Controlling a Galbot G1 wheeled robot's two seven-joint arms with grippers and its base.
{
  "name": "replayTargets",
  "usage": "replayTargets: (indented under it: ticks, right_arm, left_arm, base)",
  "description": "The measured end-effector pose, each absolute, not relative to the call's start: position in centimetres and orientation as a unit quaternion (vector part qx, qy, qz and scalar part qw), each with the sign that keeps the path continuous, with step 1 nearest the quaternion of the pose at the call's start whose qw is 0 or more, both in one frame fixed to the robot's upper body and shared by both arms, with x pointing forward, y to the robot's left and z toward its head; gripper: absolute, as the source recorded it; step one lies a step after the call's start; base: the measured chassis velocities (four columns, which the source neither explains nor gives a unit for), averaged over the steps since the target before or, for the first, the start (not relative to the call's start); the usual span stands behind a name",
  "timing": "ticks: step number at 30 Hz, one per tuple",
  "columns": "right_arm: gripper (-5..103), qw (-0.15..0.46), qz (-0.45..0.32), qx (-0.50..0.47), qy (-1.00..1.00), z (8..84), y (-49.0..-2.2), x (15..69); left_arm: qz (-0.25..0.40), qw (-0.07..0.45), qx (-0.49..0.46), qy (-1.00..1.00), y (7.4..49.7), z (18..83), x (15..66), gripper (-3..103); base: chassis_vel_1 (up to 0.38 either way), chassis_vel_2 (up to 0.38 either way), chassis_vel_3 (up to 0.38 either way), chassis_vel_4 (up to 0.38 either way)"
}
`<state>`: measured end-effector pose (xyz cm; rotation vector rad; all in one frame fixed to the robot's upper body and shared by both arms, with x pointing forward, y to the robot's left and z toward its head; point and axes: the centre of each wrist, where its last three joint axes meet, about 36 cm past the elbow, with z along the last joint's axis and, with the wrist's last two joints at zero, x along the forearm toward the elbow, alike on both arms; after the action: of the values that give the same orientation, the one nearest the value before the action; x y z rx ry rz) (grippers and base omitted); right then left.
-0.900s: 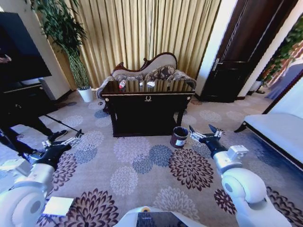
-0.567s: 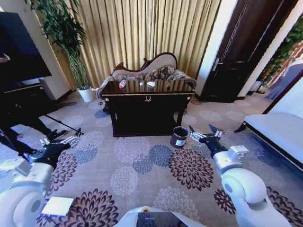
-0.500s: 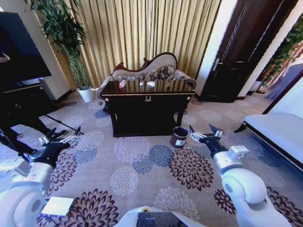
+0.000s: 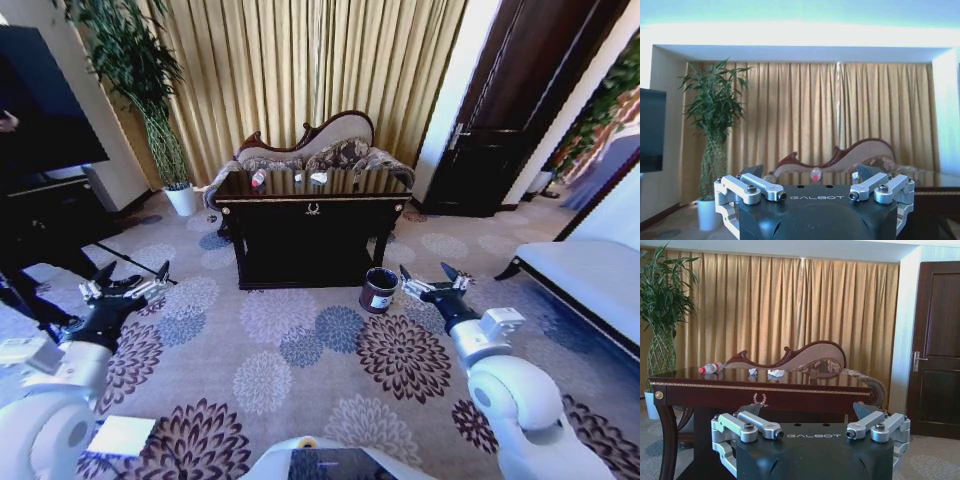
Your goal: Move to the front of the table and place the trash on the table into the trash bin.
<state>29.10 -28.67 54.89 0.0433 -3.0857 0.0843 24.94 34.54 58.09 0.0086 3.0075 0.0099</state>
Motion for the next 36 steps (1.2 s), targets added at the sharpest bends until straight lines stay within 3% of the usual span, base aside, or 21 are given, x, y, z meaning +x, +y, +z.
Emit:
replayTargets:
  ticks: [8, 21, 36]
  right_arm:
    - [100, 0.029, 0.028, 0.013, -0.999, 54.77, -28.75, 29.16]
    - [100, 0.030, 0.029, 0.011, -0.999, 54.61, -28.94, 29.42]
    - [100, 0.029, 0.029, 0.010, -0.999, 54.51, -29.00, 29.48]
  left_arm:
    - [0.001, 0.062, 0.006, 0.998, 34.44, 58.19, 24.85, 100]
    - [-0.036, -0.019, -0.017, 0.999, 34.28, 58.42, 24.62, 100]
    - [-0.023, -0.026, -0.024, 0.999, 34.28, 58.48, 24.64, 100]
  base:
    - [0.000, 0.000, 0.000, 0.000]
    - [0.000, 0.000, 0.000, 0.000]
    - [0.000, 0.000, 0.000, 0.000]
